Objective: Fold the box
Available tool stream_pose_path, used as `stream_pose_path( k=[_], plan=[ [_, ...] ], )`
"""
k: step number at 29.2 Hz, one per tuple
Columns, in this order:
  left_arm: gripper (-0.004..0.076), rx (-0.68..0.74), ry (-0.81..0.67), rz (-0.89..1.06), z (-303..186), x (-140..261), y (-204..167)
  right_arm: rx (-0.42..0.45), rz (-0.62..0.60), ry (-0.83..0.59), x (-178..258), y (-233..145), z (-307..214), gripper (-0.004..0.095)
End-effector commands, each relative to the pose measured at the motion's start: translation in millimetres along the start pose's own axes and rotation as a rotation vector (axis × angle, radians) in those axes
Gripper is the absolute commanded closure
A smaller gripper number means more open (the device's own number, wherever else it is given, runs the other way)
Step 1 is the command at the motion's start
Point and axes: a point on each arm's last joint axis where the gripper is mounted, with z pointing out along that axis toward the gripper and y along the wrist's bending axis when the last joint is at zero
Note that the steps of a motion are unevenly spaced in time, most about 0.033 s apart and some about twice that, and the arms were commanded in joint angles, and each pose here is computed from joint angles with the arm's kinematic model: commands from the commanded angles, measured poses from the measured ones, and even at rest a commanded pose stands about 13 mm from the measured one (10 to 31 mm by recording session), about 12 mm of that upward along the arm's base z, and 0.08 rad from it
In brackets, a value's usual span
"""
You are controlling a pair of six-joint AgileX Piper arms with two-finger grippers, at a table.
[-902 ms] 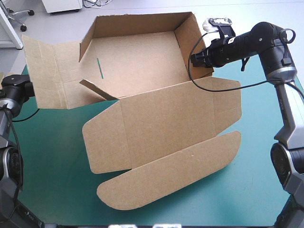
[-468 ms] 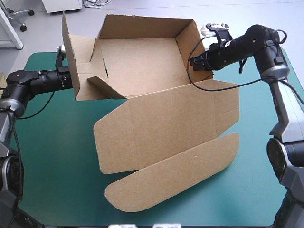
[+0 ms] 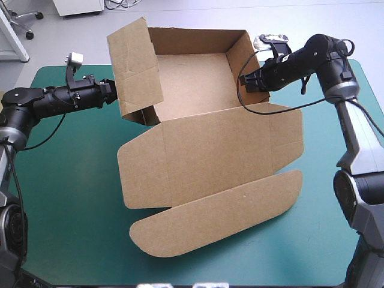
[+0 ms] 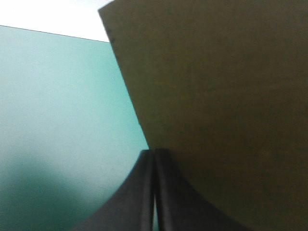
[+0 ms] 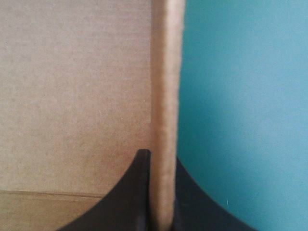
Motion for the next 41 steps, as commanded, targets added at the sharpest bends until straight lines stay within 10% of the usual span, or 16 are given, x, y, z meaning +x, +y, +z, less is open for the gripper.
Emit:
stream_pose_path(
  k=[1,16,27,41],
  plan=[
    [0.0738,0.158,-0.033,0.036,-9,-9,-40,-0.025,-0.023,-0.119,-10,18,-32,0.0940],
    [0.0722,0.193,-0.002,0.021,3,-4,-49,-0.030,-0.023,-0.099,-8,18,-32,0.0939],
    [0.0255,0.193,0.000,-0.051,-1,-5,-57,-0.029,-0.024,-0.093,-7,18,-32,0.0939],
    [0.0213,0.107,0.035,-0.003,-2,-19,-77,0.009,-0.061,-0.071,-6,31,-24,0.0938]
  ],
)
